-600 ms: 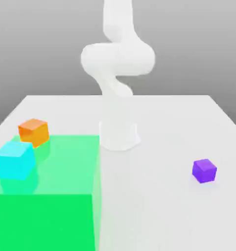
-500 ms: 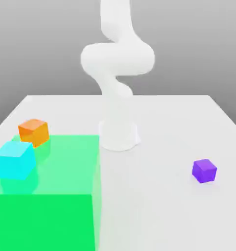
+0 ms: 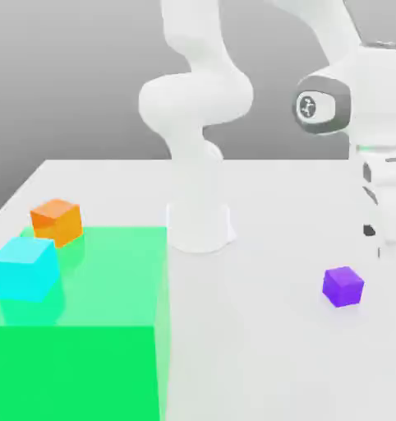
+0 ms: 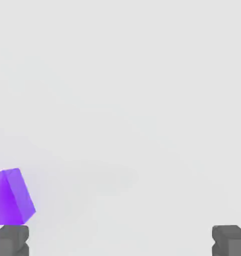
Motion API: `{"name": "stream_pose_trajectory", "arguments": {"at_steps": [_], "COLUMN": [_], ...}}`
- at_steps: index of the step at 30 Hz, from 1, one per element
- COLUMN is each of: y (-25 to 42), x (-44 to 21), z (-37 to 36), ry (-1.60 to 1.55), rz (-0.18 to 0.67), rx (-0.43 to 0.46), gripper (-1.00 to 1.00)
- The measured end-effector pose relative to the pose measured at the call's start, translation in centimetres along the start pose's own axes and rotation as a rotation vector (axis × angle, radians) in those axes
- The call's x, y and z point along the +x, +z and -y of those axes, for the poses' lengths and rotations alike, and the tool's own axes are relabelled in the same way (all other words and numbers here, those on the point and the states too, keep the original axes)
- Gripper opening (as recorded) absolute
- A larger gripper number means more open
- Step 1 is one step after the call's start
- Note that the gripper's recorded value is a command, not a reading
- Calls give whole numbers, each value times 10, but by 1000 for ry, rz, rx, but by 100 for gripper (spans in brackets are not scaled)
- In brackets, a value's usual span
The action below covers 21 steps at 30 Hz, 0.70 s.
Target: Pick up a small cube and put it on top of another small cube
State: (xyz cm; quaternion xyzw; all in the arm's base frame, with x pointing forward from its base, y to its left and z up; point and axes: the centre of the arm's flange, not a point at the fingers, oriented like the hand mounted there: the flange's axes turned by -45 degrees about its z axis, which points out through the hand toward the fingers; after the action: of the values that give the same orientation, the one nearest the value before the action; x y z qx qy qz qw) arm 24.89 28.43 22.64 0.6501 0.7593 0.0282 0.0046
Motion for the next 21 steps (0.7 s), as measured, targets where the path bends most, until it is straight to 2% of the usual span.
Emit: {"name": "stream_pose_trajectory", "arguments": {"at_steps": [2,8,9,16,21], "y": [30,87,92,92,52], "x": [7,1,0,0,3], "z": [26,32,32,33,29], "ry": [-109,-120,-121,-121,-120], "rz": [20,25,26,27,27], "rx": [38,51,51,52,51], "gripper": [0,0,-100,-100,-100]}}
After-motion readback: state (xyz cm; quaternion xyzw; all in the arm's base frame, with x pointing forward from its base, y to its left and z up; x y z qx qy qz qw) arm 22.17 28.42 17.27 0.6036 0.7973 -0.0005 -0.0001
